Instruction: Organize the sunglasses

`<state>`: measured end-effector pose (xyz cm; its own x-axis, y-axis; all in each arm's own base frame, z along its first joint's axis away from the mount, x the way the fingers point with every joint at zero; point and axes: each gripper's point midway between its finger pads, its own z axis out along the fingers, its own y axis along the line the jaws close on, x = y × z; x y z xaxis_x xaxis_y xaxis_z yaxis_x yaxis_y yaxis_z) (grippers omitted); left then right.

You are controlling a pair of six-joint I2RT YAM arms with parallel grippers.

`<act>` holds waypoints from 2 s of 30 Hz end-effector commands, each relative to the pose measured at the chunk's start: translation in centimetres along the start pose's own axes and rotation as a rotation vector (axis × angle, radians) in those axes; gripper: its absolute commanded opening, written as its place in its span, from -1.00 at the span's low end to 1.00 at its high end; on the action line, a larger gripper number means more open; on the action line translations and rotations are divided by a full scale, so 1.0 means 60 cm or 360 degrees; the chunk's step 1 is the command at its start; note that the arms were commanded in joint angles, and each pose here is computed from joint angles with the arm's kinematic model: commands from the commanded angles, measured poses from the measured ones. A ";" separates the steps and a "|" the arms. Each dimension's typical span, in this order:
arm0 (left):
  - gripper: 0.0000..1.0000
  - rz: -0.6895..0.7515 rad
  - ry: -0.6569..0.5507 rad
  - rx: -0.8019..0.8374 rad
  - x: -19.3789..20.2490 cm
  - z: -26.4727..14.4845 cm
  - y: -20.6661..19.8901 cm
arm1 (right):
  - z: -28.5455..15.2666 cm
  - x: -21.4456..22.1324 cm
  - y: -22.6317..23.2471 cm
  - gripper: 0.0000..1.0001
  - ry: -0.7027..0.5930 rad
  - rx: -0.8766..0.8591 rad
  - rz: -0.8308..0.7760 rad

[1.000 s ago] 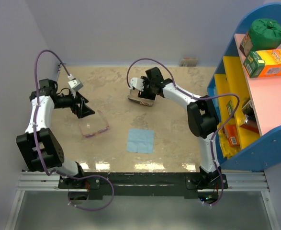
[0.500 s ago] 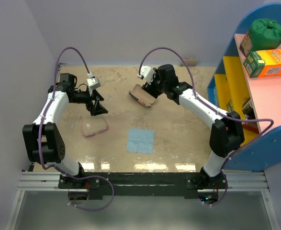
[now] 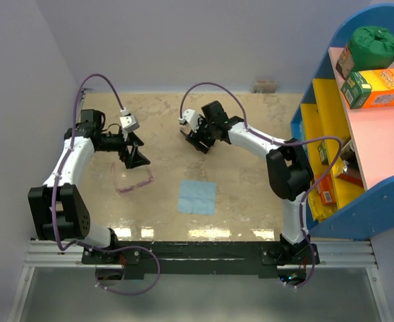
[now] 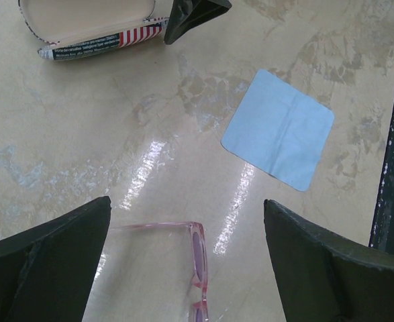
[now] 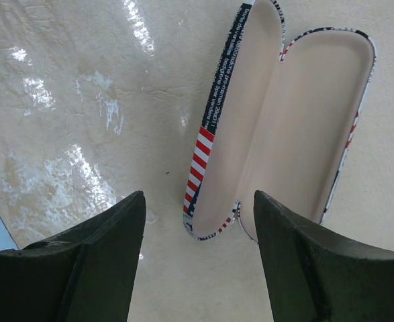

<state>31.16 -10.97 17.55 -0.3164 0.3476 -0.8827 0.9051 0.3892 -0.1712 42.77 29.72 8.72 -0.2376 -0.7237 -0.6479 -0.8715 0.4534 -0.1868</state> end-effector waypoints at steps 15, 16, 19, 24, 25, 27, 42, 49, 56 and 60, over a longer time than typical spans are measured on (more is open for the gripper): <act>1.00 0.0023 -0.0084 -0.0049 -0.016 -0.021 0.019 | 0.012 0.014 -0.054 0.32 0.0076 0.0278 -0.0100; 1.00 0.0015 -0.0088 -0.0040 -0.016 -0.019 0.017 | 0.012 0.015 -0.057 0.32 0.0078 0.0294 -0.0107; 1.00 0.0010 -0.0092 -0.0025 -0.015 -0.018 0.017 | 0.013 0.019 -0.059 0.32 0.0097 0.0304 -0.0125; 1.00 0.0014 -0.0094 -0.0016 -0.015 -0.017 0.014 | 0.005 0.020 -0.073 0.32 0.0112 0.0375 -0.0133; 1.00 0.0014 -0.0093 -0.0015 -0.015 -0.018 0.014 | 0.004 0.018 -0.075 0.32 0.0108 0.0388 -0.0133; 1.00 0.0016 -0.0091 -0.0008 -0.013 -0.018 0.012 | 0.000 0.019 -0.083 0.32 0.0122 0.0426 -0.0144; 1.00 0.0027 -0.0098 0.0035 -0.012 -0.018 -0.003 | -0.021 0.009 -0.108 0.33 0.0137 0.0538 -0.0179; 1.00 0.0023 -0.0101 0.0053 -0.010 -0.017 -0.006 | -0.028 0.004 -0.113 0.33 0.0132 0.0562 -0.0183; 1.00 0.0033 -0.0074 0.0067 -0.002 -0.014 -0.008 | -0.072 -0.008 -0.080 0.35 0.0063 0.0463 -0.0086; 1.00 0.0051 -0.0013 0.0095 0.008 0.003 -0.009 | -0.127 -0.018 -0.030 0.40 -0.0023 0.0307 0.0013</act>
<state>30.03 -10.40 17.04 -0.3492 0.3291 -0.8774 0.9013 0.3740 -0.2184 44.12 24.83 9.33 -0.2539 -0.8081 -0.5315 -0.7640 0.5046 -0.4022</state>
